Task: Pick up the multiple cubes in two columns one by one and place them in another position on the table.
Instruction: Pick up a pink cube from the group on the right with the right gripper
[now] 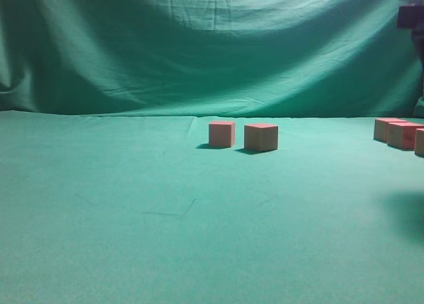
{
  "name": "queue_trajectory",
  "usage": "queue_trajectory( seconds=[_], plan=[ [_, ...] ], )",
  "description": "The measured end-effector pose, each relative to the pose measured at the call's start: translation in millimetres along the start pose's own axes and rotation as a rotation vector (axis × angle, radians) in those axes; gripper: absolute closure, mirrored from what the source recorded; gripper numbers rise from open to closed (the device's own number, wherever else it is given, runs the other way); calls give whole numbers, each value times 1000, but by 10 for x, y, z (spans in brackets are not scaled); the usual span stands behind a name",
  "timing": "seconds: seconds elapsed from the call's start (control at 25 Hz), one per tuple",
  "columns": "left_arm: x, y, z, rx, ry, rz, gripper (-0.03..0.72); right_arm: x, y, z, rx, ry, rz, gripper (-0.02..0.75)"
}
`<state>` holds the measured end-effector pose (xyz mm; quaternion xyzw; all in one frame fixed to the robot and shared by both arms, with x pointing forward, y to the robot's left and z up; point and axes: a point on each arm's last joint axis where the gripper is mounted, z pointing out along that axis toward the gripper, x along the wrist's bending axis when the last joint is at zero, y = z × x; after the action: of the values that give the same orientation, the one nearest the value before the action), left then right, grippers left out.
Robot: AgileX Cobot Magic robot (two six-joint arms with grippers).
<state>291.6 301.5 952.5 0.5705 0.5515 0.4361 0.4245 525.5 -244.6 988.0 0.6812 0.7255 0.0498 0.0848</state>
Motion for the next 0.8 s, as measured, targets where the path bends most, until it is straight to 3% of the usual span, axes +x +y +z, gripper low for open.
queue_trajectory(
  seconds=[0.8],
  plan=[
    [0, 0, 0, 0, 0, 0, 688, 62, 153, 519, 9, -5, 62, 165]
  ],
)
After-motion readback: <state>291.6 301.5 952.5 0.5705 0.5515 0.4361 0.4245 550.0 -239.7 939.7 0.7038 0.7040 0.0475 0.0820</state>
